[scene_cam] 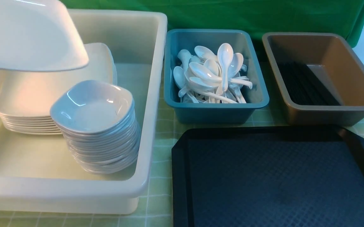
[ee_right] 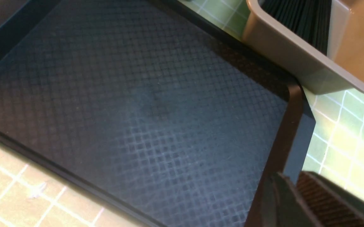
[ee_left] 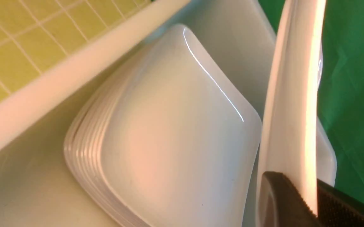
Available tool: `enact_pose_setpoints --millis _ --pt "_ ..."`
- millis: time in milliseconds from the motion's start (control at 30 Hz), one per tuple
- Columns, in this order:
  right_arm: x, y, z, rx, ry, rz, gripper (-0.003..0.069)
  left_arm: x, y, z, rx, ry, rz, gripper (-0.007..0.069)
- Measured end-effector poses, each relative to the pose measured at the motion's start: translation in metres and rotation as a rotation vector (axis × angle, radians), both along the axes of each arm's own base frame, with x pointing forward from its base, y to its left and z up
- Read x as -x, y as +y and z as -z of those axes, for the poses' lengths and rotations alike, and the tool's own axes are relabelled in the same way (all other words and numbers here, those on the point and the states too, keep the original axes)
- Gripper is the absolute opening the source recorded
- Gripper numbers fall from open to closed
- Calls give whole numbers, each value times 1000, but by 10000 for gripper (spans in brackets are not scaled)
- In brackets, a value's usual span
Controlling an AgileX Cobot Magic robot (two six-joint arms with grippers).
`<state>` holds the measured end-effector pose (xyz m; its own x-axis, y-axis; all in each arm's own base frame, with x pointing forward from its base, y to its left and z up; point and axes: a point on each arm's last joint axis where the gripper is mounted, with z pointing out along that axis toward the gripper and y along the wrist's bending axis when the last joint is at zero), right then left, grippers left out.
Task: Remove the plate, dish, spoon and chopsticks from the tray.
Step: Use the left arm to put the plate into the large storage box on the left
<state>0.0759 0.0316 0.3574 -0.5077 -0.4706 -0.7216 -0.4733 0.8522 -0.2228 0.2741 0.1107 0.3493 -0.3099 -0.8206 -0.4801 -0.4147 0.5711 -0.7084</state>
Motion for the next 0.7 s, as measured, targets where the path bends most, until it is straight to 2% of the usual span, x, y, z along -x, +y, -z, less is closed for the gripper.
enact_pose_setpoints --millis 300,700 --pt "0 0 0 -1 -1 0 85 -35 17 59 9 133 85 10" --pt "0 1 -1 -20 -4 8 95 -44 18 82 12 179 181 10"
